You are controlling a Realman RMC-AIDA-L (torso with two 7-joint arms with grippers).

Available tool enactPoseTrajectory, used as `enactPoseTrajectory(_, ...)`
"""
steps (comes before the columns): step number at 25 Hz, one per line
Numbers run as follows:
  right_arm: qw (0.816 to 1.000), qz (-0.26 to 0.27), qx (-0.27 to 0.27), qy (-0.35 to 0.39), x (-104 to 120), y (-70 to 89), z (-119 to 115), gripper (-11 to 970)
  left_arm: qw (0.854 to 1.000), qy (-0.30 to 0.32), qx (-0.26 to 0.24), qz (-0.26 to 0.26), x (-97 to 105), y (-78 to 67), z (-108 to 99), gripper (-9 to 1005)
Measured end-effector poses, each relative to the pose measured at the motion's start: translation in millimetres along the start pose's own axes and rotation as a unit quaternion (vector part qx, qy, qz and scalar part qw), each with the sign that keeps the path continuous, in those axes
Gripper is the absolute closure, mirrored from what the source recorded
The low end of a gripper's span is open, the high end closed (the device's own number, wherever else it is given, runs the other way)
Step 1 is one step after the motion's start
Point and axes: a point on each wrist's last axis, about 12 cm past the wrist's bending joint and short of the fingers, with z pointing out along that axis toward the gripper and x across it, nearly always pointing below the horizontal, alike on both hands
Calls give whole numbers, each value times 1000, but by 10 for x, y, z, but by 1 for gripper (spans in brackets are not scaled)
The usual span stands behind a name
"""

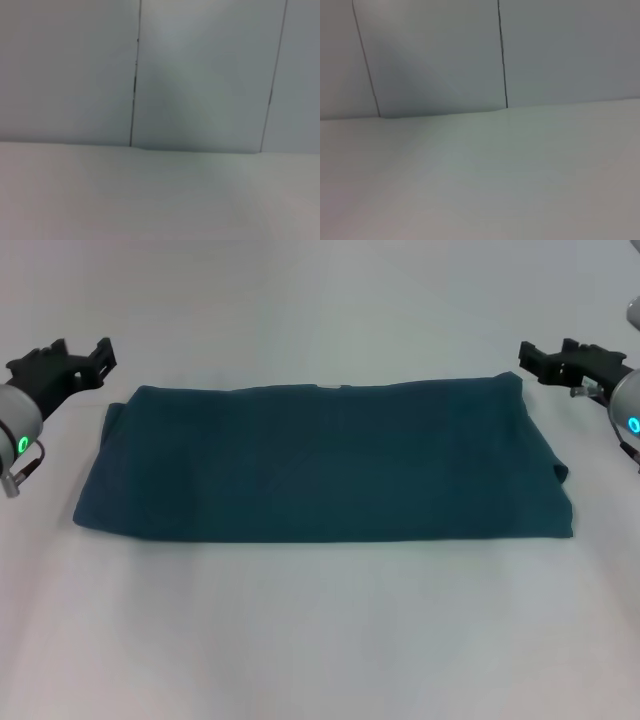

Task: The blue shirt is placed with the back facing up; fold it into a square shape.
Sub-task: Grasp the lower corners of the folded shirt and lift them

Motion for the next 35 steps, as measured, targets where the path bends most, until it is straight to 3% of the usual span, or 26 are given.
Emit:
enactPoseTrajectory(3,1000,14,-21,5,43,-34,-54,365,1000,7,-5,-14,57,60,-45,452)
enactPoseTrajectory(6,998,38,-54,6,80,-102,-157,131,999,18,13,-31,111,114,-117,310)
enactPoseTrajectory(13,991,68,-115,23,184,-261,-467,61,995,18,81,-62,182,182,-438,145)
enactPoseTrajectory(21,978,119,-160,67,127,-450,-735,21,991,51,85,-91,290,286,-625,144)
enactPoseTrajectory(26,966,156,-172,117,78,-542,-839,20,989,92,80,-89,376,327,-656,144)
enactPoseTrajectory(35,951,209,-177,143,37,-718,-1055,21,984,146,59,-79,497,465,-741,149)
